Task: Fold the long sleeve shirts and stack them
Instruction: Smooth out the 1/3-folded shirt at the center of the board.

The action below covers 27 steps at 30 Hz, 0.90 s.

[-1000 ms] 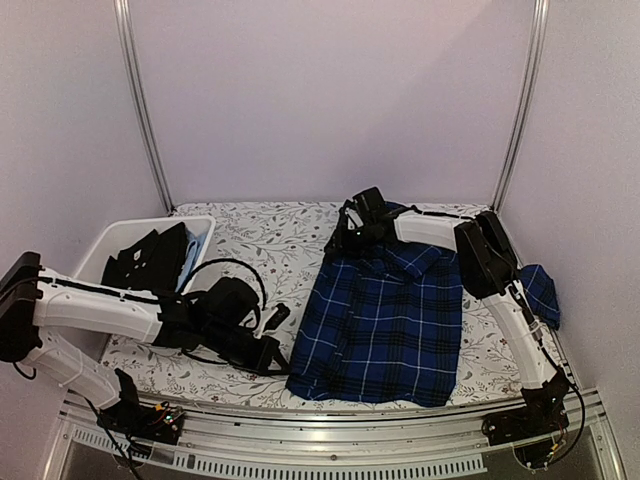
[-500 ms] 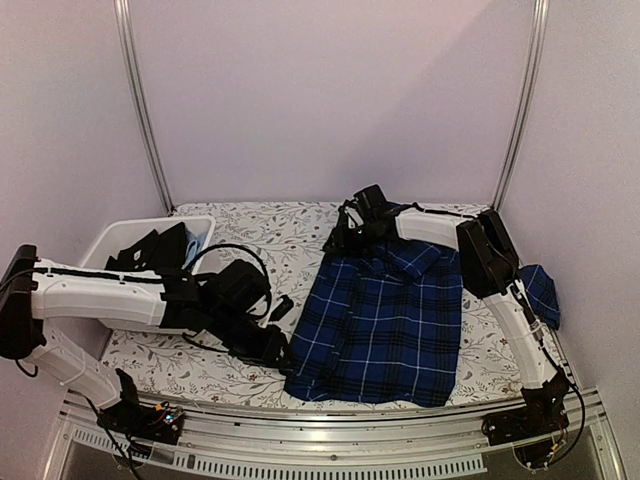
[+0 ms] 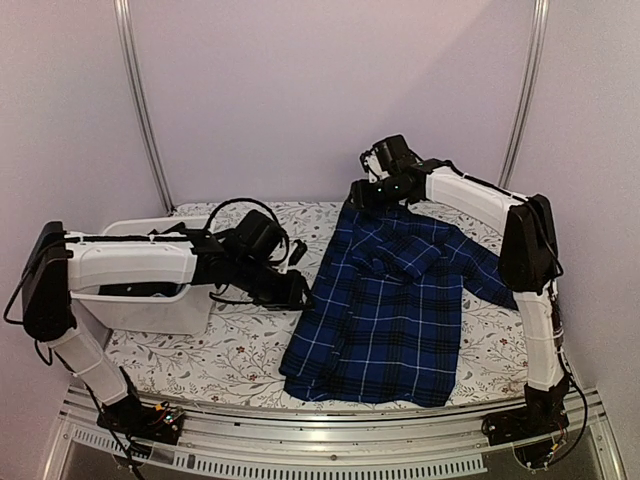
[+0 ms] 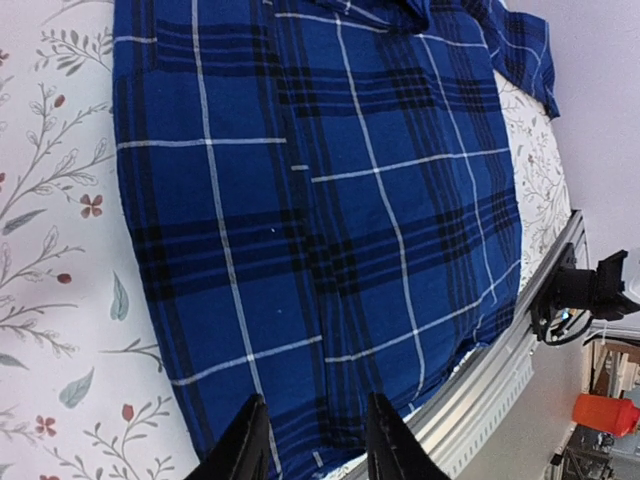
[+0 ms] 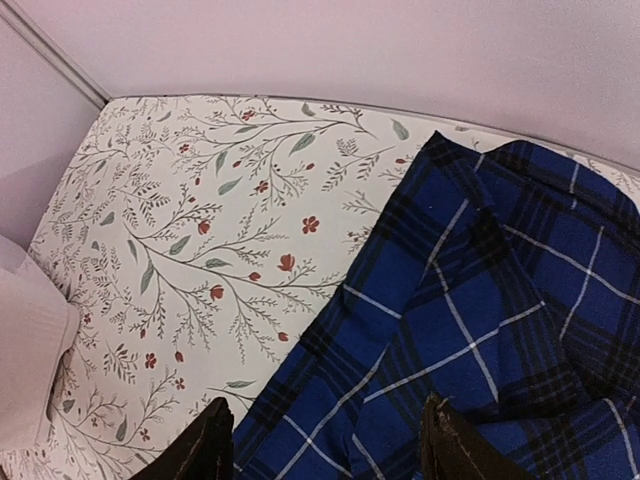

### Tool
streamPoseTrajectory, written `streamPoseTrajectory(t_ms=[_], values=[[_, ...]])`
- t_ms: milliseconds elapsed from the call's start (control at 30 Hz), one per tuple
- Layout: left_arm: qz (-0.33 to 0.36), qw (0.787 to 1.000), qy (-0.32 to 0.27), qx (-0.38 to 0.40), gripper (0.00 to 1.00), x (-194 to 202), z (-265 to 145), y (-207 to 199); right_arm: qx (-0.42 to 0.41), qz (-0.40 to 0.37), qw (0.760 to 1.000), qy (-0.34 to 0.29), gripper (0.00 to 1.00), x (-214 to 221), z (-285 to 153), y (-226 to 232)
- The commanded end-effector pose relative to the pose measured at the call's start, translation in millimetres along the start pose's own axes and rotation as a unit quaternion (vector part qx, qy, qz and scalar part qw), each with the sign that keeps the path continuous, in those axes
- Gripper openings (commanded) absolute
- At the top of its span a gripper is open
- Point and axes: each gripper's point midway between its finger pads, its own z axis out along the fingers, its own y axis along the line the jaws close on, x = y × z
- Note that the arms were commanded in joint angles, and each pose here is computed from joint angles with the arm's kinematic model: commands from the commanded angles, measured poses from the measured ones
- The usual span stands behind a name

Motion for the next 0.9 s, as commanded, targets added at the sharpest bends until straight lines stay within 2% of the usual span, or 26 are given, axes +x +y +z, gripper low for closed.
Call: streamPoseTrajectory(t_ms=[0,167,400,600,867], values=[[0.015,1.0,-0.02,-0.008,0.33,-26.9,29.6,13.8,0.101,-0.02,0.994,0.038,0.62,29.3,-10.8,-46.2],[0.002,0.999,0.024,-0.039,0.32,-3.7,61.0,43.6,0.12,-0.016,0.991,0.051,0.62,54.2,-18.8,-59.1],[-0.005,0.998,0.069,-0.005,0.31,40.5,72.8,49.4,0.157,-0.011,0.985,0.073,0.6,82.5,-4.9,-89.0],[-0.018,0.994,0.106,-0.007,0.3,79.9,74.8,45.0,0.151,-0.014,0.983,0.104,0.56,105.0,32.5,-96.9],[-0.036,0.99,0.133,0.003,0.29,113.2,74.7,25.7,0.126,-0.016,0.983,0.136,0.55,130.8,69.4,-95.5]])
